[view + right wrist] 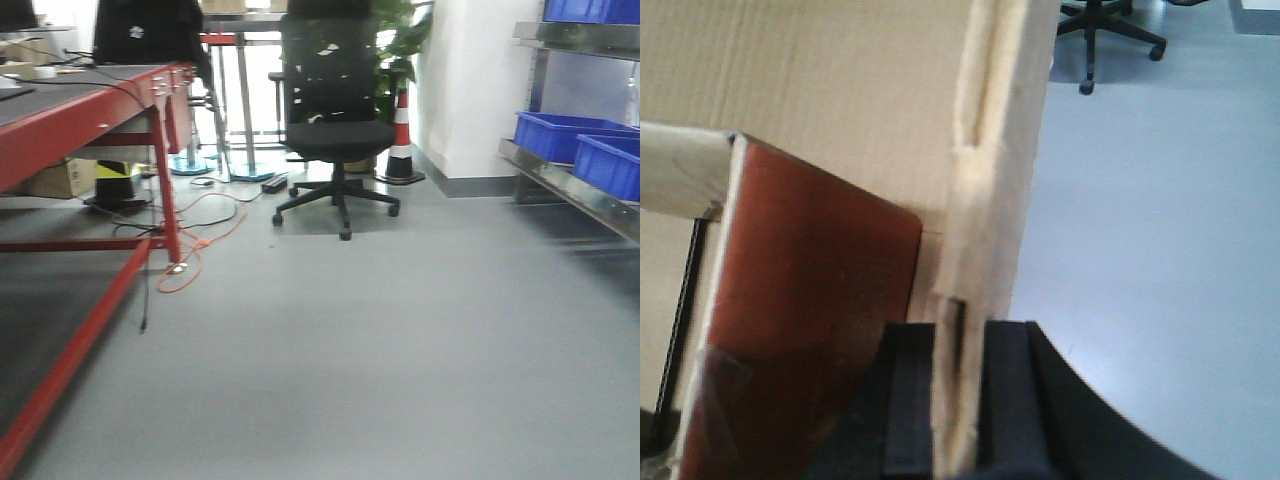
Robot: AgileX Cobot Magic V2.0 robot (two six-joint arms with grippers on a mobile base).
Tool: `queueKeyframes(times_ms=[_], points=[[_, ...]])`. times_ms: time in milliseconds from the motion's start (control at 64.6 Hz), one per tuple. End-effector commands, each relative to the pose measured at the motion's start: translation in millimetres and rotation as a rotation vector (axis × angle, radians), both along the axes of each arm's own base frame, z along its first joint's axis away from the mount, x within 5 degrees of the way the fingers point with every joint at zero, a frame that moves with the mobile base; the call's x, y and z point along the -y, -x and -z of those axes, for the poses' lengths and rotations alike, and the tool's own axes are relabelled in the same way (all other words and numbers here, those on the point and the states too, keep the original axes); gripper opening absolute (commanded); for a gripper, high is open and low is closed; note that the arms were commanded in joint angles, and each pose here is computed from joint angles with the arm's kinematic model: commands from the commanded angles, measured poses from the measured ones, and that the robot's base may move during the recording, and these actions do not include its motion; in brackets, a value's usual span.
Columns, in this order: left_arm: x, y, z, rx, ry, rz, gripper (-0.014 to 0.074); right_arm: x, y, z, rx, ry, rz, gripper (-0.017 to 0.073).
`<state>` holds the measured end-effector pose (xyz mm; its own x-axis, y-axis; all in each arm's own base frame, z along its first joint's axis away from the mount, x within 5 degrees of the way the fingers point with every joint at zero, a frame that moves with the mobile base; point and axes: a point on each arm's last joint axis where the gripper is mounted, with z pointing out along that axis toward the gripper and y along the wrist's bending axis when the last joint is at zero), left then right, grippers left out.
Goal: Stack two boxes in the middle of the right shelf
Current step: 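Drive the base past the red table toward the steel shelf rack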
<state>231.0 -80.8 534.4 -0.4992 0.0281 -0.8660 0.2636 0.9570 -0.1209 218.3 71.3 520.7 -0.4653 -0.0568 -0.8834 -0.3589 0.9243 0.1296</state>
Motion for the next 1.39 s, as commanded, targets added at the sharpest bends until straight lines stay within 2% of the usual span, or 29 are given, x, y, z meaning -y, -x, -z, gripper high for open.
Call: queueKeyframes(times_ms=[0, 1379], points=[[-4.2, 5.7, -12.9, 0.092, 0.017, -0.01, -0.0111, 4.2, 3.7, -8.6, 0.067, 0.011, 0.019, -0.0154], [-4.2, 5.7, -12.9, 0.092, 0.017, -0.01, -0.0111, 4.2, 3.7, -8.6, 0.067, 0.011, 0.019, -0.0154]])
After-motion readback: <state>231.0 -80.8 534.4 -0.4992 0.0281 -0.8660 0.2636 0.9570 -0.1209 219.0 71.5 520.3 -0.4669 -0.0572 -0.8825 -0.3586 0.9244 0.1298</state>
